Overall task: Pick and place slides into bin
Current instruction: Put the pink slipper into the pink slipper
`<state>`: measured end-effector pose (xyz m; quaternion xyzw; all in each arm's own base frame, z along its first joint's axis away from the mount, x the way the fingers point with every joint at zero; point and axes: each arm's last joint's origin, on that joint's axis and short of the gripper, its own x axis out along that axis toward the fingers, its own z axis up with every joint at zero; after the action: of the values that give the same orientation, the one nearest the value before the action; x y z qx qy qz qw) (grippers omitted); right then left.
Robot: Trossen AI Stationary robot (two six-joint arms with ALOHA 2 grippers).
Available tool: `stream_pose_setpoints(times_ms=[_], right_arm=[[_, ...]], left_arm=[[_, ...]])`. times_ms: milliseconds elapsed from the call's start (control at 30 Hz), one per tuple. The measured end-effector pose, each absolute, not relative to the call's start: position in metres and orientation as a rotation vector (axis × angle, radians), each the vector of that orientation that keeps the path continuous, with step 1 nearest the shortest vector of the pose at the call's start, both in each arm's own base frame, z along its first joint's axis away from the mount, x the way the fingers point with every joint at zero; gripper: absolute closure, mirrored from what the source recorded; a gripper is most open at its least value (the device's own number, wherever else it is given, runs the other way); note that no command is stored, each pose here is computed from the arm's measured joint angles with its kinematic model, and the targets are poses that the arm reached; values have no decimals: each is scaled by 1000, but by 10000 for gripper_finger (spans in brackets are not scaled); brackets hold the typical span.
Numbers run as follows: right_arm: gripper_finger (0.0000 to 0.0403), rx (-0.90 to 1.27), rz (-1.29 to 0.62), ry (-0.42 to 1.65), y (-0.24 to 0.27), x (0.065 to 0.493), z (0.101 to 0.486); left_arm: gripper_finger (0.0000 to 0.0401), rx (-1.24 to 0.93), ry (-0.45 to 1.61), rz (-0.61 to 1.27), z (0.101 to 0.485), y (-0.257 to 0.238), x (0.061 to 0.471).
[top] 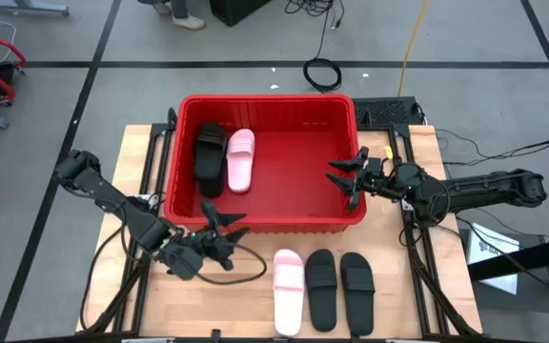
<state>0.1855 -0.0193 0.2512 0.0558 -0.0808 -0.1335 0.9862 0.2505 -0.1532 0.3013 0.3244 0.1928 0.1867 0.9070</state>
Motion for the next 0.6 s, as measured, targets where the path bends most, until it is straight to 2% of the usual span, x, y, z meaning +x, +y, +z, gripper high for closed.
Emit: stream_pose_setpoints(times_ms=[400, 600], right_arm=[[238, 158, -256, -154, -18, 186, 250], [238, 219, -251, -105, -17, 187, 244]], left_arm=[[226, 688, 362, 307, 290, -205, 274], [226, 726, 426, 276, 285, -237, 293]])
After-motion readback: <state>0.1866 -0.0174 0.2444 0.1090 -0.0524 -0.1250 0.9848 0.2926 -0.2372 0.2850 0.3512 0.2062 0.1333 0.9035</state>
